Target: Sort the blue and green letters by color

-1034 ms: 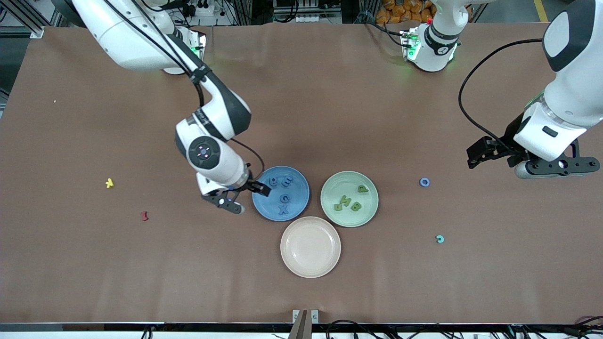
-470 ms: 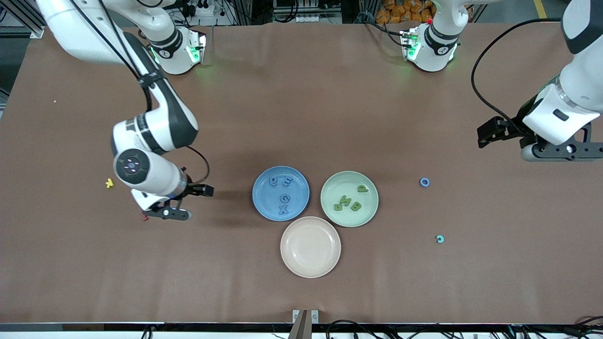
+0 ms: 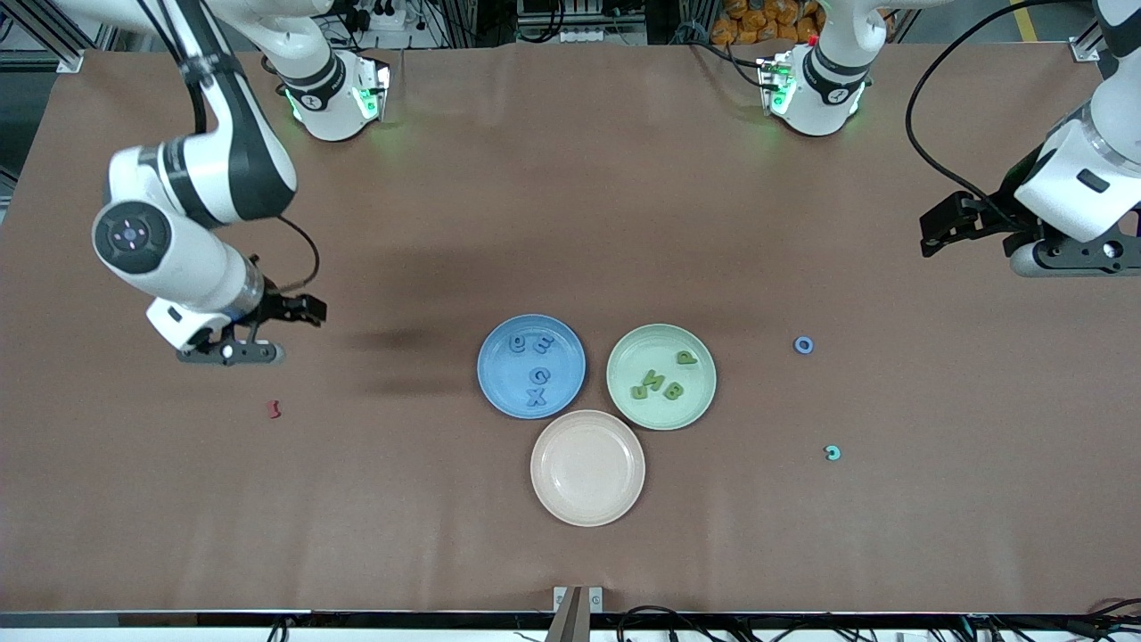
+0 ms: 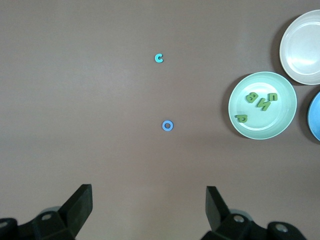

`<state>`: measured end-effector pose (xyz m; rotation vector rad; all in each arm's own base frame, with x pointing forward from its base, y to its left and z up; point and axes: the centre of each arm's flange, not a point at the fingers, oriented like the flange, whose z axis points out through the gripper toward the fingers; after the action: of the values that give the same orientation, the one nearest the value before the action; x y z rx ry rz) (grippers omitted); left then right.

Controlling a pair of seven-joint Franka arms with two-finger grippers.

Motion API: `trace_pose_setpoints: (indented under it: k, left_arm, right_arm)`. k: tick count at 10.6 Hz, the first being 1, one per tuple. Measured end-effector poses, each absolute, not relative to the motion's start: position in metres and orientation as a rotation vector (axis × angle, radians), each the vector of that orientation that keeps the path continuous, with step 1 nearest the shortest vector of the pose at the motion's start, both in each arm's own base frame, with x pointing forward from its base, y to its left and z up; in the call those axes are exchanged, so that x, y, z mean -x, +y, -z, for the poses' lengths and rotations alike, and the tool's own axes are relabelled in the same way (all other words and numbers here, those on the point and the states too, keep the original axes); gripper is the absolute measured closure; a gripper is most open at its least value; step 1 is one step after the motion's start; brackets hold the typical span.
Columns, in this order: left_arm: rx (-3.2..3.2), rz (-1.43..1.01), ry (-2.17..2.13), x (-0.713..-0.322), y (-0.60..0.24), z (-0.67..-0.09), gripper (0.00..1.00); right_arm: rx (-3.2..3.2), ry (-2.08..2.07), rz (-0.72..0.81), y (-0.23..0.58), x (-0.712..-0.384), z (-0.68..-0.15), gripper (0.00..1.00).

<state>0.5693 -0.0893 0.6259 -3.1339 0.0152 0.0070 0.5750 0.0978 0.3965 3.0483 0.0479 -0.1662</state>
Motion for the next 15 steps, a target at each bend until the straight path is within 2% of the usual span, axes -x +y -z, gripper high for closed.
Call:
trace_pose_setpoints:
  k: [3, 6, 10, 15]
  left_arm:
    - [3.134, -0.005, 0.001, -0.570, -0.084, -0.626, 0.00]
    - [3.128, -0.058, -0.003, -0.567, -0.082, -0.623, 0.00]
    - [3.119, -0.134, 0.012, -0.561, -0.079, -0.619, 0.00]
    - [3.120, -0.128, -0.002, -0.562, -0.074, -0.621, 0.00]
  right_arm:
    - [-3.020, 0.088, 0.150, 0.106, -0.558, -0.455, 0.00]
    - [-3.069, 0.150, 0.109, 0.094, -0.557, -0.502, 0.00]
    - [-3.137, 0.100, 0.011, 0.050, -0.560, -0.595, 0.00]
    - [-3.134, 0.008, -0.063, 0.010, -0.558, -0.631, 0.00]
